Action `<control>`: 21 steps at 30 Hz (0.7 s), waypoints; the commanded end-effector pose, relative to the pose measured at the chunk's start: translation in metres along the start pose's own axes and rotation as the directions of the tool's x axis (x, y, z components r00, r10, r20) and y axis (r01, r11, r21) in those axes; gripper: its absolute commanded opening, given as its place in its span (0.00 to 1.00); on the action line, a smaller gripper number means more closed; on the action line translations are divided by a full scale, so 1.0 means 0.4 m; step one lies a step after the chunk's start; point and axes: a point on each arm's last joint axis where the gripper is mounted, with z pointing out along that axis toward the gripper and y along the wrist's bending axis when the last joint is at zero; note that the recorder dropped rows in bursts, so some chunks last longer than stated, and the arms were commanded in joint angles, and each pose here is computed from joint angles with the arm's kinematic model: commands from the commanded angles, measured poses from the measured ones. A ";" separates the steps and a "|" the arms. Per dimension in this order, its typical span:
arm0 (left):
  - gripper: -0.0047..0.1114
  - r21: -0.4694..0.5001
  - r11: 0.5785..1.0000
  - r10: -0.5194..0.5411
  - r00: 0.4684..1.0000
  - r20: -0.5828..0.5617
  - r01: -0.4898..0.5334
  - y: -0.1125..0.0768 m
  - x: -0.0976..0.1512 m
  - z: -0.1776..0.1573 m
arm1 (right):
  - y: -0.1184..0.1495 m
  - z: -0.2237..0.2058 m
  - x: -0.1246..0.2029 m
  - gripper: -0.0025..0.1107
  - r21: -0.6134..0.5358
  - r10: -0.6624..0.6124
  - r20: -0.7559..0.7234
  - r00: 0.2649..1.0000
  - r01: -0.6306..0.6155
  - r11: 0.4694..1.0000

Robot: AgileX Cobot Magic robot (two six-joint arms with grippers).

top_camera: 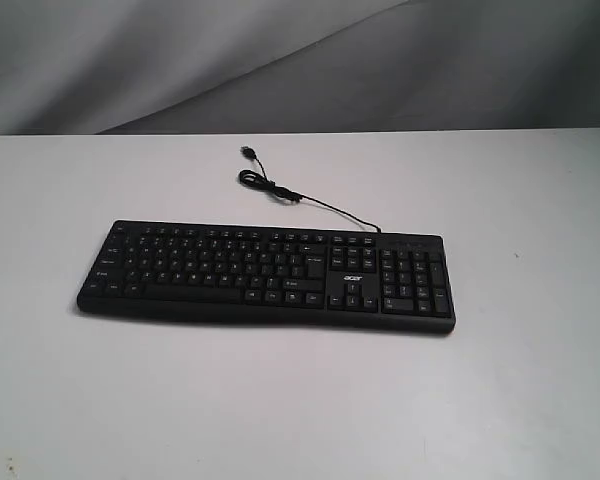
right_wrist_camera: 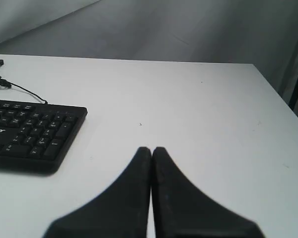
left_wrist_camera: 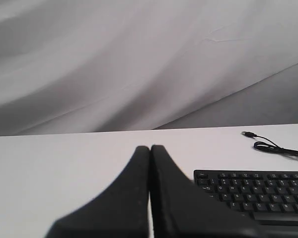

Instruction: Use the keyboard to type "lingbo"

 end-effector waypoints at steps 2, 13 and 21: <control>0.04 0.007 1.000 -0.002 1.000 0.008 0.002 -0.001 0.002 0.000 | 0.000 0.000 0.002 0.02 0.004 0.001 0.002 1.000 -0.001 1.000; 0.04 0.007 1.000 -0.002 1.000 0.008 0.002 -0.001 0.002 0.000 | 0.001 -0.019 -0.090 0.02 0.007 -0.023 0.406 0.914 0.022 1.000; 0.04 0.007 1.000 -0.002 1.000 0.008 0.002 -0.001 0.002 0.000 | 0.003 -0.062 -0.154 0.02 -0.121 0.165 0.678 0.716 -0.113 0.986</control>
